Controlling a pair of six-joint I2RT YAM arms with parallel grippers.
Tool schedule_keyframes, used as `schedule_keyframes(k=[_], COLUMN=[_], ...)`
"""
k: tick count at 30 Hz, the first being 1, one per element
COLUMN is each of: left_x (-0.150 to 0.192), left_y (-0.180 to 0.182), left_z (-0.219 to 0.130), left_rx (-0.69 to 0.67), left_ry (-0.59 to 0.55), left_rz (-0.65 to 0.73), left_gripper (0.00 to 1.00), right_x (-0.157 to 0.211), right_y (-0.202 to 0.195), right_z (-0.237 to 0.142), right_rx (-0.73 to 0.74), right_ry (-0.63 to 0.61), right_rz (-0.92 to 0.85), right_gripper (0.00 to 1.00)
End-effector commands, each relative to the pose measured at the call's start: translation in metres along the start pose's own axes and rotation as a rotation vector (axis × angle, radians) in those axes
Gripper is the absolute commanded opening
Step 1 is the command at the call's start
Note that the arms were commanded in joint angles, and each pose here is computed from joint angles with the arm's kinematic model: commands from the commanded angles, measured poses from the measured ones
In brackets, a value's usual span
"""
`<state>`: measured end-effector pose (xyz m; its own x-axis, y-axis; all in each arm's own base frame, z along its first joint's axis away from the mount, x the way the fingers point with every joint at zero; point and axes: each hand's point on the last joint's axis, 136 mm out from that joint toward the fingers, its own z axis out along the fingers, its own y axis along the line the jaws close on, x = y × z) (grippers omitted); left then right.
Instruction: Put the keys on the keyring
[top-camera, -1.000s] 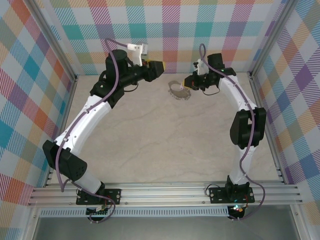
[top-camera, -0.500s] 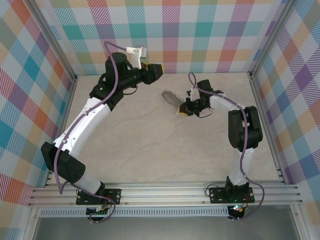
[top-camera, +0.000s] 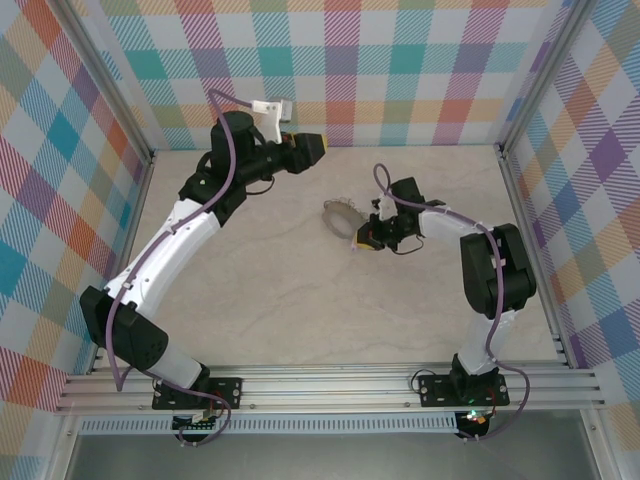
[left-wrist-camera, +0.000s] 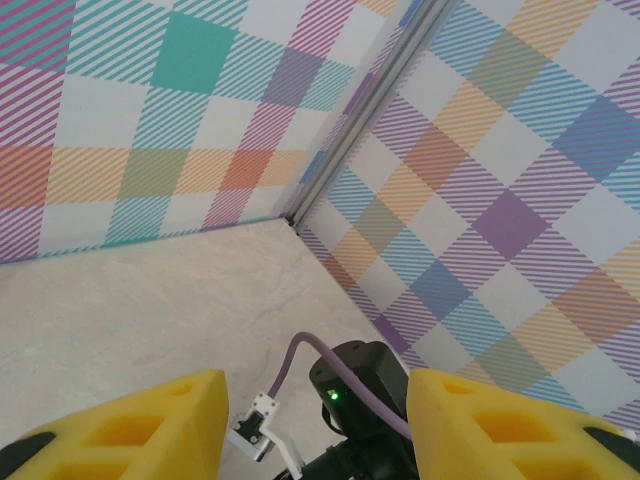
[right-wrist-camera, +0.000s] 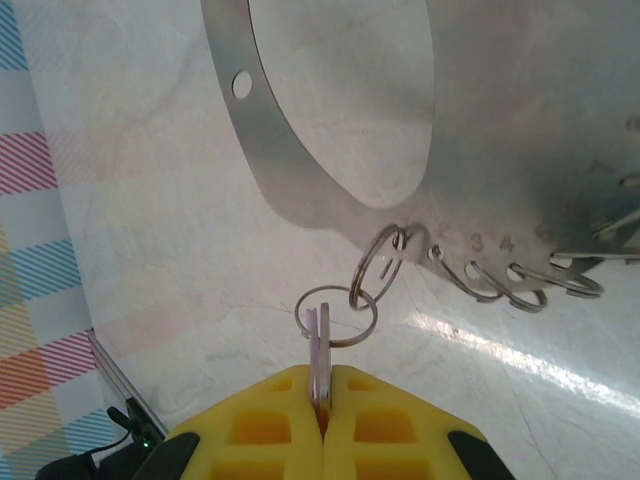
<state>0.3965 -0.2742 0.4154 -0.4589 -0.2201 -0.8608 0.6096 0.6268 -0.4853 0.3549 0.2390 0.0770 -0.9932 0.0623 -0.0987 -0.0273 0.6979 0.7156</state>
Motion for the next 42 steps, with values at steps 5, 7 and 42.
schedule_keyframes(k=[5,7,42], left_x=[-0.007,-0.005,0.101], left_y=[-0.007,-0.007,0.181], left_z=[-0.016,-0.018,-0.152], left_rx=[0.03,0.034,-0.82], left_ry=[-0.049,-0.053,-0.162], left_rz=[-0.008,-0.016,0.344], left_gripper=[0.51,0.51,1.0], right_x=[0.024,0.032,-0.037], right_y=[0.013,0.016,-0.122], right_z=[0.008,0.009,-0.243], right_rx=[-0.013,-0.017,0.758], right_ry=[0.033,0.053,-0.954], right_rz=[-0.045,-0.053,-0.176], right_gripper=[0.03,0.15,1.0])
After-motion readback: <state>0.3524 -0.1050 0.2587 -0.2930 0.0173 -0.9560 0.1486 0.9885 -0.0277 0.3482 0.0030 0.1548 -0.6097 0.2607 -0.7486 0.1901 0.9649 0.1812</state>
